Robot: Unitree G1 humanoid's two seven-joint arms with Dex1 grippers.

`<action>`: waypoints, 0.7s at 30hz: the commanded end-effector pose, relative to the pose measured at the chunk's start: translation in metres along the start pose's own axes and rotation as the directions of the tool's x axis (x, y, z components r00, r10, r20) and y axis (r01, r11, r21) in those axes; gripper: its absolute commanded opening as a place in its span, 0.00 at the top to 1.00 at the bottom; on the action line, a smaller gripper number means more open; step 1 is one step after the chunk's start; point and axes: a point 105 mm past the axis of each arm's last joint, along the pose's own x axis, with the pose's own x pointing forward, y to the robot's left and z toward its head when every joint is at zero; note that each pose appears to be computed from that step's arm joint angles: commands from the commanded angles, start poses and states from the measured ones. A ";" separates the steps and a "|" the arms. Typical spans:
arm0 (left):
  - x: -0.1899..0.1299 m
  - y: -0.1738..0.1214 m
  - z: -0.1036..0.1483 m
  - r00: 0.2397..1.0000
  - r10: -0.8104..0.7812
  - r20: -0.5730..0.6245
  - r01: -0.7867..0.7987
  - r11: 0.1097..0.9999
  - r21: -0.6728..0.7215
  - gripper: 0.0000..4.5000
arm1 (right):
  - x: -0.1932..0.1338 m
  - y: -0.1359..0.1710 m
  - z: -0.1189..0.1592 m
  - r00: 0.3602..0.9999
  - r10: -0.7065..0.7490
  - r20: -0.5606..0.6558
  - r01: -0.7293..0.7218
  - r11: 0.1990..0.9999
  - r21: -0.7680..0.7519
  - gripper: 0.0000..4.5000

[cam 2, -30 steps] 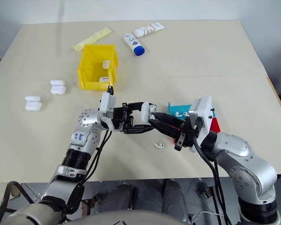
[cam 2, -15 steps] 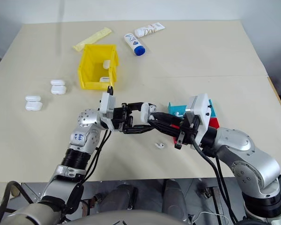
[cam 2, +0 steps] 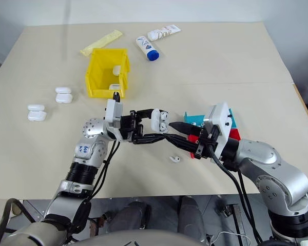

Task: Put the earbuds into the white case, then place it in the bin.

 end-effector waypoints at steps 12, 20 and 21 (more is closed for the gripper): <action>0.012 0.024 -0.002 0.978 0.041 -0.204 -0.026 0.997 0.076 0.38 | -0.005 -0.009 0.033 0.964 -0.165 -0.208 0.114 0.964 -0.239 0.99; 0.022 0.030 -0.015 0.948 0.014 -0.318 0.010 0.997 0.074 0.38 | 0.032 0.000 0.060 0.959 -0.086 -0.270 -0.011 0.941 -0.339 0.99; 0.023 0.030 -0.017 0.947 0.013 -0.322 0.011 0.997 0.075 0.38 | 0.035 0.001 0.060 0.958 -0.075 -0.277 -0.026 0.940 -0.342 0.99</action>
